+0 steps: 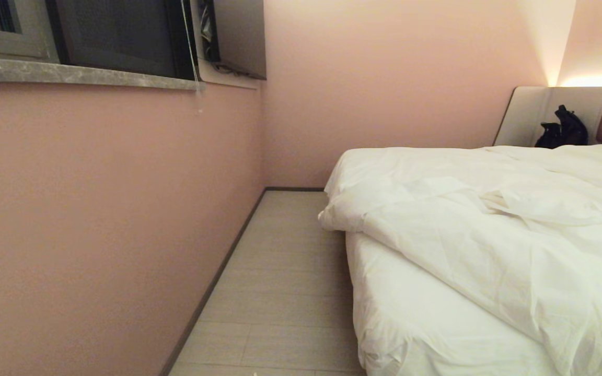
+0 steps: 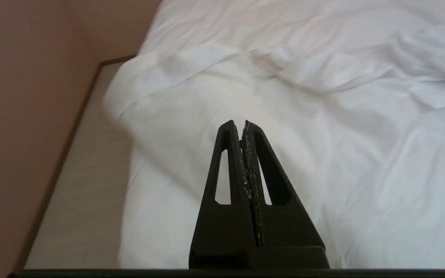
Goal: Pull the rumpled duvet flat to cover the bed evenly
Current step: Hold the folded corner of the quilt
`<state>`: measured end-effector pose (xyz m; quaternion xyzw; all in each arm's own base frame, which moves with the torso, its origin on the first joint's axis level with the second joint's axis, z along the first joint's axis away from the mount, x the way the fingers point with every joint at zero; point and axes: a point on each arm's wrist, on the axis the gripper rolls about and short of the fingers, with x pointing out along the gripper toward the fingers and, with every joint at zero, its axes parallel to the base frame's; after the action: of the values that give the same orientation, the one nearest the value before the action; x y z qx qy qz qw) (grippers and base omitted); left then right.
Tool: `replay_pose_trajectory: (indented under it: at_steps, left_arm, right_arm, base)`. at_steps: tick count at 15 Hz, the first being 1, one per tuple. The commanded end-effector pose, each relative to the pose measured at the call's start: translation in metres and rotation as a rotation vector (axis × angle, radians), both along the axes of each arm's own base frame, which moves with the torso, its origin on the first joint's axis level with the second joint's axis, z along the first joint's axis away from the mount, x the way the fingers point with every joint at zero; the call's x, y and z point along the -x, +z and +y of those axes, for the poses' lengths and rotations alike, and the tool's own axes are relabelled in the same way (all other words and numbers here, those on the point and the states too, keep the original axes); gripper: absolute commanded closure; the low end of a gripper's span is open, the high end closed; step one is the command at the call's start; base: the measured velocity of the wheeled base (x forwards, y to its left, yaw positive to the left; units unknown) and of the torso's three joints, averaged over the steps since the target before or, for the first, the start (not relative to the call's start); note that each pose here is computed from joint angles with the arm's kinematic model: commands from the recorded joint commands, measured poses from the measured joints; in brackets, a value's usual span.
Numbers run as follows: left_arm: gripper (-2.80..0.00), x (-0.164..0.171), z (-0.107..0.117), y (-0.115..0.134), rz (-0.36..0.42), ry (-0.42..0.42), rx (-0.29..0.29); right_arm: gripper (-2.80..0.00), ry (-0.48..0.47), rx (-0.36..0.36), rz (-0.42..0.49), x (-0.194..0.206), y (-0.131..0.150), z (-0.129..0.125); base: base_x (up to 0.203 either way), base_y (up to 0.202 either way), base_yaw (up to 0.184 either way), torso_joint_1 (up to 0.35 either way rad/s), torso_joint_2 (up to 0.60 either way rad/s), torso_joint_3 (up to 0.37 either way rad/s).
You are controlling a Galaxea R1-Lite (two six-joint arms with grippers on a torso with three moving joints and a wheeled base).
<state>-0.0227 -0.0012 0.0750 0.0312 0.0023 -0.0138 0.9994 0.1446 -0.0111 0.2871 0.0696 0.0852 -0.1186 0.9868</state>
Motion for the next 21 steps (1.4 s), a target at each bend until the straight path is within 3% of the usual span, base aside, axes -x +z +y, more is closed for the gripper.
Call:
replay_pose_trajectory:
  at_steps: [1,6,9,12,18,19,21]
  left_arm:
    - [0.0,0.0,0.0,0.0,0.001,0.0,0.0]
    - [0.0,0.0,0.0,0.0,0.001,0.001,0.0]
    - [0.0,0.0,0.0,0.0,0.001,0.0,0.0]
    - [0.0,0.0,0.0,0.0,0.001,0.001,0.0]
    - [0.0,0.0,0.0,0.0,0.001,0.001,0.0]
    - [0.0,0.0,0.0,0.0,0.001,0.001,0.0]
    - [0.0,0.0,0.0,0.0,0.001,0.0,0.0]
  right_arm:
    - [0.0,-0.12,-0.002,0.119,-0.061,-0.009,-0.021]
    - [0.0,-0.308,-0.045,0.245,-0.123,-0.03,-0.082]
    - [0.0,-0.374,-0.117,0.341,-0.151,-0.067,-0.11]
    - [0.0,-0.418,-0.188,0.385,-0.175,-0.093,-0.129]
    - [0.0,-0.425,-0.245,0.365,-0.192,-0.097,-0.143]
    - [-2.8,-0.429,-0.252,0.382,-0.194,-0.102,-0.144]
    - [-2.8,-0.438,-0.267,0.401,-0.198,-0.111,-0.148]
  base:
    - [0.0,0.0,0.0,0.0,0.0,0.0]
    - [0.0,0.0,0.0,0.0,0.0,0.0]
    - [0.0,0.0,0.0,0.0,0.0,0.0]
    - [0.0,0.0,0.0,0.0,0.0,0.0]
    - [0.0,0.0,0.0,0.0,0.0,0.0]
    - [0.0,0.0,0.0,0.0,0.0,0.0]
    - [0.0,0.0,0.0,0.0,0.0,0.0]
